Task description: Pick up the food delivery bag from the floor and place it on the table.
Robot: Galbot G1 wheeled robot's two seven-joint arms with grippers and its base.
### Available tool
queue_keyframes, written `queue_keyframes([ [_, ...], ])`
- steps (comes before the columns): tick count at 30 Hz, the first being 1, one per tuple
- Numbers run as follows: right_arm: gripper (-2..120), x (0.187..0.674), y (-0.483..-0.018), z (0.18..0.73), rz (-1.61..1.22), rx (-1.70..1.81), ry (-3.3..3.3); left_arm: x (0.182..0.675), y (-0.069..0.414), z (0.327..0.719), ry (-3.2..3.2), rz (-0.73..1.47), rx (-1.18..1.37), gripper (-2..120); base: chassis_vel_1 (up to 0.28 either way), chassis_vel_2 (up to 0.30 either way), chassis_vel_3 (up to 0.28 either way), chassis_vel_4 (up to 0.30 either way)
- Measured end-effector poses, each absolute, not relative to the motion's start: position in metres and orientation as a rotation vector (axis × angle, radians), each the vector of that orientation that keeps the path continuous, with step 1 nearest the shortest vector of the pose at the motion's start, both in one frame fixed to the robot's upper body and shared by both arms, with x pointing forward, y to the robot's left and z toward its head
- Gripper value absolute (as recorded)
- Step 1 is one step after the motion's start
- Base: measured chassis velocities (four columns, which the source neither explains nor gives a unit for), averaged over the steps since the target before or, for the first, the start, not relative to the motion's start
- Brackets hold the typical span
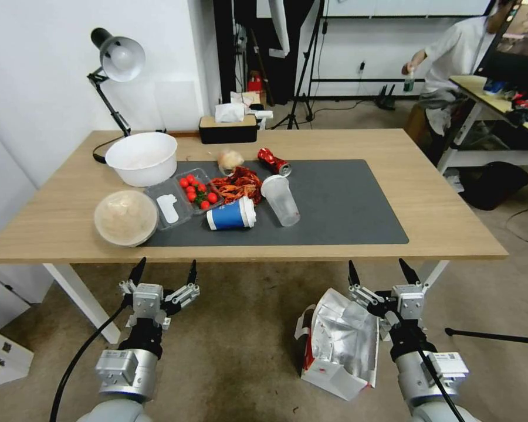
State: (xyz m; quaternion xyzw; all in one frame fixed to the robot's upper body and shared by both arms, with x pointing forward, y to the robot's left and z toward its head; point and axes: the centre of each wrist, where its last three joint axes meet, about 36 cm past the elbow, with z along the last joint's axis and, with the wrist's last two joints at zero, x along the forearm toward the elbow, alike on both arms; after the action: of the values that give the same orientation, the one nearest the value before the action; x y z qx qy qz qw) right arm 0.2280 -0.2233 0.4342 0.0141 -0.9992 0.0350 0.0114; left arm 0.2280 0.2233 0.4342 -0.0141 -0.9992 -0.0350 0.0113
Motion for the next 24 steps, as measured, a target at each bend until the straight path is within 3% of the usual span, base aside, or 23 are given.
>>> queue_keyframes([
  [24,100,0.228,-0.2233,0.4342,0.109,0.044,-3.116,0.2282,0.2232,0.4343,-3.117,-0.106,-0.044,100,0.0,0.0,0.0,0.0],
])
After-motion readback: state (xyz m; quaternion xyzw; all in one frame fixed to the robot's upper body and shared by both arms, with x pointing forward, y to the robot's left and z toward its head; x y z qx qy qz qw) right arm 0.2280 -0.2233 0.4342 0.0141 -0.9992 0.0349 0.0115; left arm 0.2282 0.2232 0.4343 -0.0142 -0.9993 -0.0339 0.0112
